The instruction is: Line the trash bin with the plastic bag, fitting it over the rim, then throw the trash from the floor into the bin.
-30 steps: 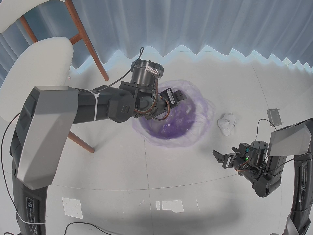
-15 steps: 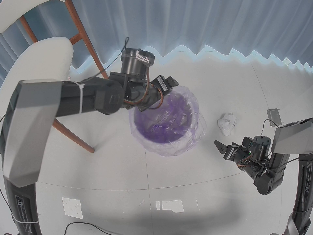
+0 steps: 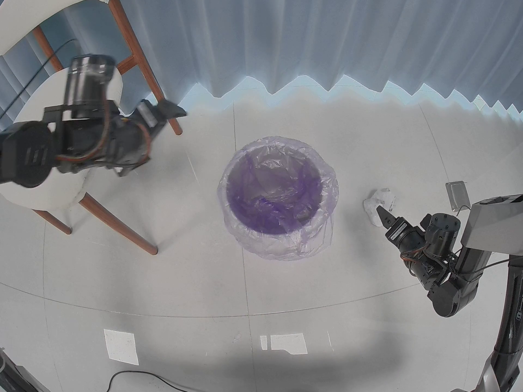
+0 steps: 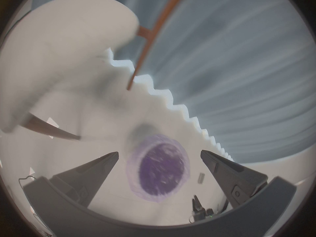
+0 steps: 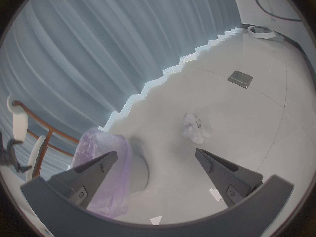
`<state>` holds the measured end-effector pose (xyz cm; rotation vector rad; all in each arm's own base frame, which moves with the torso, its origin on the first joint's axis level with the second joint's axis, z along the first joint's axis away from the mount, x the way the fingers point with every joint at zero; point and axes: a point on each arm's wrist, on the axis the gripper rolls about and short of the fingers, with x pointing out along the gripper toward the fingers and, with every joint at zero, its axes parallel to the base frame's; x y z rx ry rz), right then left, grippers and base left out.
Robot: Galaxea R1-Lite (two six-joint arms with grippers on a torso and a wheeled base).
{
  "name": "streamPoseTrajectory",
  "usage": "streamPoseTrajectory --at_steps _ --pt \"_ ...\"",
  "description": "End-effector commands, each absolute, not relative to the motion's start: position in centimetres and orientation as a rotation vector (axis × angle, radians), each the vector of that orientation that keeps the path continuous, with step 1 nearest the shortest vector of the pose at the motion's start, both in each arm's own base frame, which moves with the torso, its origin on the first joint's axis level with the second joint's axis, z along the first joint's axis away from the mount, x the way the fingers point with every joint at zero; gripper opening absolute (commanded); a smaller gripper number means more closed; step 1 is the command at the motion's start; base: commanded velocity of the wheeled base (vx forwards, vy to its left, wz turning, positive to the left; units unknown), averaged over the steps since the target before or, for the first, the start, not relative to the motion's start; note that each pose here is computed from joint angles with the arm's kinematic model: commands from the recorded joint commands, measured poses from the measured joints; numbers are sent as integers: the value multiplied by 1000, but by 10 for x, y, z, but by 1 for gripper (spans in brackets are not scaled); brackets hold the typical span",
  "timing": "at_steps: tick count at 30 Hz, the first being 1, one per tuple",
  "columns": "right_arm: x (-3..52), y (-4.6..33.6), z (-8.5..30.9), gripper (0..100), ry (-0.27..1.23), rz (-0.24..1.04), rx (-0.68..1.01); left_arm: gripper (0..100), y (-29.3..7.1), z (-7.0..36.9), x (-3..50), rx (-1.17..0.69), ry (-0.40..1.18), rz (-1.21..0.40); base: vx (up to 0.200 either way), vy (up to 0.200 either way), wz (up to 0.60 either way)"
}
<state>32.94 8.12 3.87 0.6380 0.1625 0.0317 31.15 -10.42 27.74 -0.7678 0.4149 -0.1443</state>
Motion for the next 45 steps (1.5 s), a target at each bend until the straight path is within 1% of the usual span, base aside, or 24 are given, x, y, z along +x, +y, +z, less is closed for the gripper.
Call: streamPoseTrajectory --at_steps 1,4,7,9,10,13,19,25,27,29,34,35,37,41,45 --pt "340 55 54 100 136 -15 663 100 5 291 216 -836 150 87 0 0 0" --pt "345 40 55 100 207 50 582 100 22 276 199 -844 130 147 0 0 0" --pt "352 24 50 100 332 73 494 100 26 265 175 -848 113 173 0 0 0" --pt "355 17 44 100 389 67 464 100 25 263 166 -850 109 173 0 0 0" --pt "355 17 44 100 389 67 464 100 25 263 166 -850 109 173 0 0 0" --pt "361 3 34 100 463 27 413 100 22 255 147 -846 102 173 0 0 0" --pt "374 4 16 100 511 21 395 100 17 242 120 -828 92 167 0 0 0" --pt "395 11 1 100 586 15 388 100 16 232 107 -796 97 168 0 0 0" --pt "402 11 0 100 590 12 388 100 16 232 106 -793 96 167 0 0 0" --pt "428 10 2 100 568 11 390 100 16 233 106 -791 94 164 0 0 0" --pt "467 9 8 100 525 2 385 100 15 234 107 -770 94 157 0 0 0" --pt "468 9 7 100 525 2 385 100 15 234 107 -768 95 156 0 0 0" --pt "491 8 7 100 493 -7 380 100 15 233 108 -760 100 156 0 0 0" --pt "511 4 1 100 477 -24 359 100 15 233 108 -757 105 149 0 0 0" --pt "531 -9 -11 100 460 -53 295 100 15 235 109 -757 101 145 0 0 0"
